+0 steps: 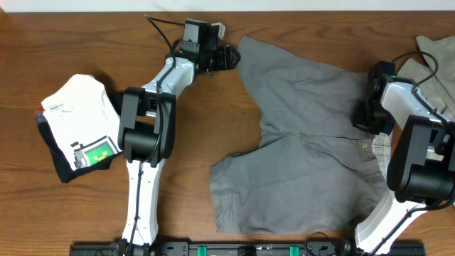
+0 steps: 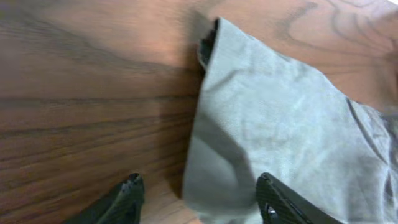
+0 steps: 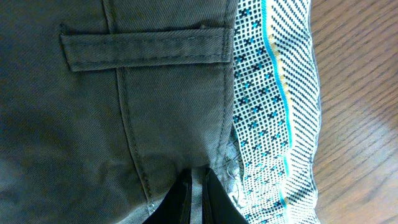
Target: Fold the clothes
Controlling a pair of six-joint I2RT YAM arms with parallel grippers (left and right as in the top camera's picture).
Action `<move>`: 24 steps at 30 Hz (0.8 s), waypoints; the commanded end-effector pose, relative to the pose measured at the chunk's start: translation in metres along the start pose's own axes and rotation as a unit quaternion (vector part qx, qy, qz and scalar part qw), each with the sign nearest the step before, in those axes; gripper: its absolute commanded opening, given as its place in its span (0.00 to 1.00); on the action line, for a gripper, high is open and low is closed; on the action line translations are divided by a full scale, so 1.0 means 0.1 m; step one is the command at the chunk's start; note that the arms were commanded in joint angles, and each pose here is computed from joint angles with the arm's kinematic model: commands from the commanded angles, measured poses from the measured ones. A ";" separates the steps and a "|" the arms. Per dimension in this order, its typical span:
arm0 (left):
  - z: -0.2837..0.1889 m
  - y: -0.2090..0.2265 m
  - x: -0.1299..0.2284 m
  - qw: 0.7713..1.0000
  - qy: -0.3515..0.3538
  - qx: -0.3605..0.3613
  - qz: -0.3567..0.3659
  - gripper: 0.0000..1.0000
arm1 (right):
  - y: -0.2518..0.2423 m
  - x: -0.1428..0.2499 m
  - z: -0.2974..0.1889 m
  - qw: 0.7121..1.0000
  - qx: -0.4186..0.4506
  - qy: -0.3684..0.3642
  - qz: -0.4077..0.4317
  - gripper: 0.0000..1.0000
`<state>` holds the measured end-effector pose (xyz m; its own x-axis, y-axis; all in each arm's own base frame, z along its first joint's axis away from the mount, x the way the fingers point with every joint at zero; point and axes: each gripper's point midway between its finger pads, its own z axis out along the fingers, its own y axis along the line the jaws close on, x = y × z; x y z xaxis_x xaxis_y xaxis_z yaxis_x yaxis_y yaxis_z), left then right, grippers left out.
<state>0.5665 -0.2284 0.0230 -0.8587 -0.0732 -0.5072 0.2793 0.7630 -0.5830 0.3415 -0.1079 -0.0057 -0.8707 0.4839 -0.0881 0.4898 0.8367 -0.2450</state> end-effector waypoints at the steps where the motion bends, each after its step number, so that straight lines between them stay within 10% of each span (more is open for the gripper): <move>1: 0.21 -0.08 0.30 0.999 0.041 0.033 0.007 0.53 | -0.01 0.46 0.41 0.996 0.013 0.090 -0.010 0.08; 4: 0.23 -0.20 0.35 0.997 0.050 0.055 0.014 0.41 | -0.01 0.46 0.41 0.996 0.013 0.090 -0.010 0.08; 7: 0.22 -0.28 0.37 0.995 0.056 0.075 0.015 0.06 | -0.01 0.46 0.41 0.996 0.013 0.090 -0.010 0.08; 24: -1.68 -1.00 -0.45 0.987 -0.055 -0.148 0.044 0.06 | -0.01 0.45 0.41 0.996 0.012 0.088 -0.010 0.07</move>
<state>0.4947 -0.2242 0.1703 -0.8660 -0.0218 -0.4996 0.2660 0.8259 -0.4971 0.3415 -0.1069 -0.0059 -0.8707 0.4844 -0.0856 0.4899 0.8380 -0.2404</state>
